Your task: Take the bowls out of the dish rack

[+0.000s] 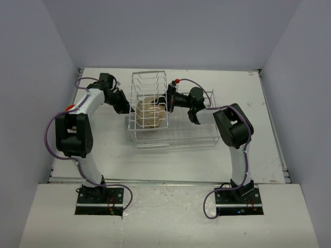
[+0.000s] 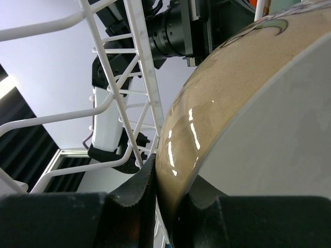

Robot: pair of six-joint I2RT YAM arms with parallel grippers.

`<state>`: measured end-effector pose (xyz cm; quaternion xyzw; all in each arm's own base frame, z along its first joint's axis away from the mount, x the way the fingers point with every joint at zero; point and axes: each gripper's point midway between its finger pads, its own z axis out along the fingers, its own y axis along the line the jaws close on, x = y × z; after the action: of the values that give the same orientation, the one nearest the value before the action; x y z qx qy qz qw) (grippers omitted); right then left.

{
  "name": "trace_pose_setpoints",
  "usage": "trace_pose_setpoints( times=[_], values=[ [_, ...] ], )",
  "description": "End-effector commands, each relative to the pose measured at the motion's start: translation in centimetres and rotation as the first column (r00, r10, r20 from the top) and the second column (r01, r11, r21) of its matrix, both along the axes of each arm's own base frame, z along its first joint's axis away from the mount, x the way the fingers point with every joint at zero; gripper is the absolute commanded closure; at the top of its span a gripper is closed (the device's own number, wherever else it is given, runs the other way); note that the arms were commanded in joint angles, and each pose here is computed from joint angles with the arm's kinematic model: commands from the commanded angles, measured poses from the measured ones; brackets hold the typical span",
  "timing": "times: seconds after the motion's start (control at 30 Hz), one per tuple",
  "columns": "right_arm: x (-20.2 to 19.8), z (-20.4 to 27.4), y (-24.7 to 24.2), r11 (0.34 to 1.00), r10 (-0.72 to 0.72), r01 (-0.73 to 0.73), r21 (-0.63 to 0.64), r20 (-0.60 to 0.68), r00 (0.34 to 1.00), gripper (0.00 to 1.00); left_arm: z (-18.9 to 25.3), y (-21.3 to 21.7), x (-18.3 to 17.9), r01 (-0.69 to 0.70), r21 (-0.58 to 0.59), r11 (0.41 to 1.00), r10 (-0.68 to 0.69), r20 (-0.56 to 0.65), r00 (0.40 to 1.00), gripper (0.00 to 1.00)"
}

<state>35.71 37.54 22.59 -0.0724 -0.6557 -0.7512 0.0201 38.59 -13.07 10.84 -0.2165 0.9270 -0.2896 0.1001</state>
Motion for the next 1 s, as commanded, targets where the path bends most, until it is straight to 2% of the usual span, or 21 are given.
trace_pose_setpoints(
  times=[0.0,0.17,0.3,0.37,0.7,0.9,0.97],
  values=[
    [-3.8,14.5,-3.2,0.932,-0.136,-0.039,0.359,0.45,0.883,1.0,1.4,-0.5,0.3,0.006,-0.045,0.999,-0.004,0.042,0.999,1.0],
    [-4.0,17.4,-3.6,0.914,-0.159,-0.055,0.402,0.482,0.862,1.0,1.4,-0.4,0.2,0.006,-0.048,0.999,-0.004,0.042,0.999,1.0],
    [-4.1,17.5,-3.8,0.923,-0.146,-0.066,0.38,0.502,0.853,1.0,1.4,-0.5,0.2,0.006,-0.05,0.999,-0.004,0.042,0.999,1.0],
    [-3.8,15.9,-3.8,0.945,-0.137,-0.04,0.326,0.504,0.853,1.0,1.4,-0.5,0.2,0.006,-0.051,0.999,-0.004,0.041,0.999,1.0],
    [-3.5,12.0,-4.3,0.972,-0.104,-0.009,0.235,0.464,0.88,1.0,1.4,-0.6,0.2,0.008,-0.057,0.998,-0.005,0.039,0.999,1.0],
    [-3.9,11.3,-4.1,0.986,-0.073,-0.015,0.169,0.502,0.862,1.0,1.2,-0.4,-0.1,0.005,-0.052,0.999,-0.003,0.034,0.999,1.0],
    [-4.1,12.0,-4.2,0.981,-0.088,-0.019,0.194,0.528,0.845,1.0,1.3,-0.4,0.0,0.006,-0.052,0.999,-0.004,0.04,0.999,1.0]
  ],
)
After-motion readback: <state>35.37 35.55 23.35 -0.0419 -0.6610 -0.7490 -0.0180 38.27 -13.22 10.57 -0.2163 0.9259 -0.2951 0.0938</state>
